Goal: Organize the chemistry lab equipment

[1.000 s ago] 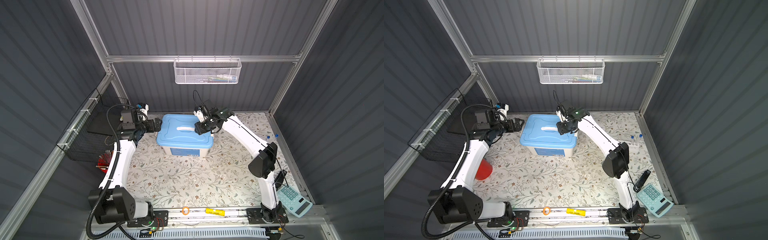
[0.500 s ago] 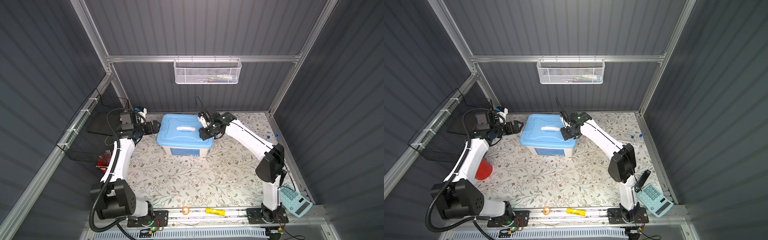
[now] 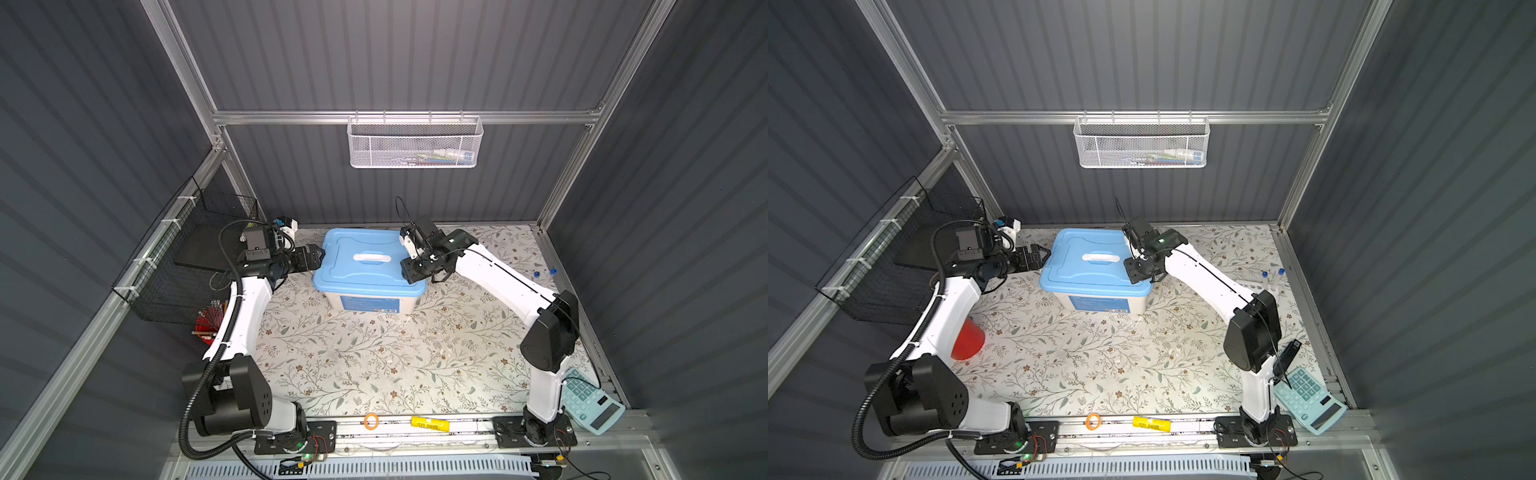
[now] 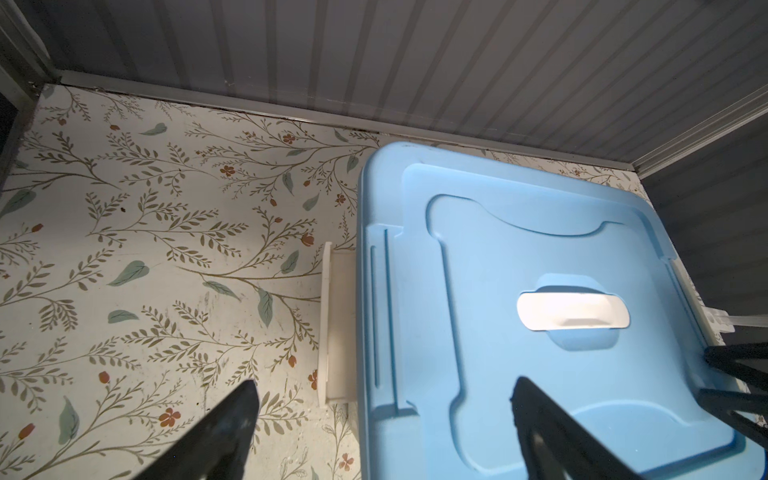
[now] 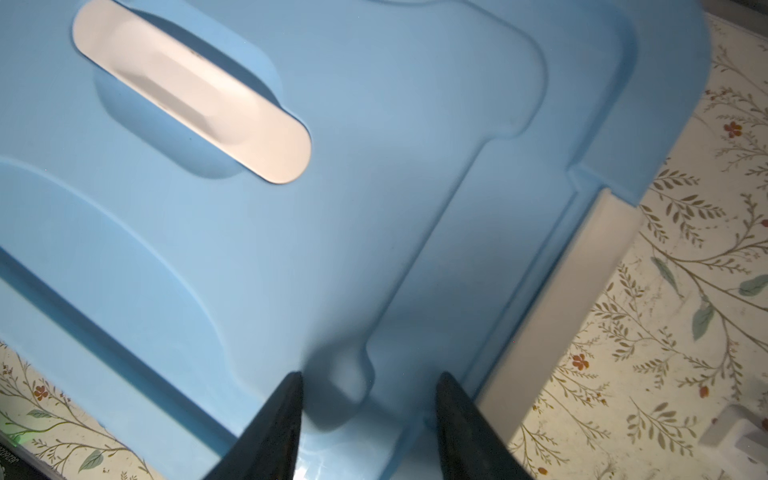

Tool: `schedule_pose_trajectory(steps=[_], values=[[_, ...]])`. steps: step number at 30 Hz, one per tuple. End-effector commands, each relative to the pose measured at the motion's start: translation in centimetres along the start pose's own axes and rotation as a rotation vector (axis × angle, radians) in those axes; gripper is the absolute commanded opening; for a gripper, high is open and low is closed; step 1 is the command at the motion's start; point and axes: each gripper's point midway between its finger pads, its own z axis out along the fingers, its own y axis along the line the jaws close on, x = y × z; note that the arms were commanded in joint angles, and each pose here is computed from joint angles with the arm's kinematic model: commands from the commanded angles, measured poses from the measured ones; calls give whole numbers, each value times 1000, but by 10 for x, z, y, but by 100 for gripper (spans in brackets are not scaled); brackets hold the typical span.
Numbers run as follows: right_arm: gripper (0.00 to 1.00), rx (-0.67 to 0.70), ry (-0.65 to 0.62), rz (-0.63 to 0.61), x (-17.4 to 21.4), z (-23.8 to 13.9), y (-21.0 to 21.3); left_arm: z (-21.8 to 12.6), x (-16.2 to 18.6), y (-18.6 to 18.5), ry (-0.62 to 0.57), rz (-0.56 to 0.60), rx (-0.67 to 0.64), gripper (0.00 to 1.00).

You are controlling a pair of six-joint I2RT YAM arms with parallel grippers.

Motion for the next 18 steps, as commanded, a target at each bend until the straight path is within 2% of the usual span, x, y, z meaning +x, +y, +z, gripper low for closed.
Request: schedule_pose_trajectory(steps=[1, 7, 14, 18], values=[[53, 62, 149, 6, 40, 17, -13, 7, 8, -5, 28, -12, 26, 95], [53, 53, 127, 10, 30, 10, -14, 12, 15, -5, 46, -17, 29, 95], [54, -113, 38, 34, 0, -17, 20, 16, 16, -5, 48, -23, 41, 95], [53, -136, 29, 34, 1, -25, 32, 16, 15, -5, 44, -15, 39, 95]])
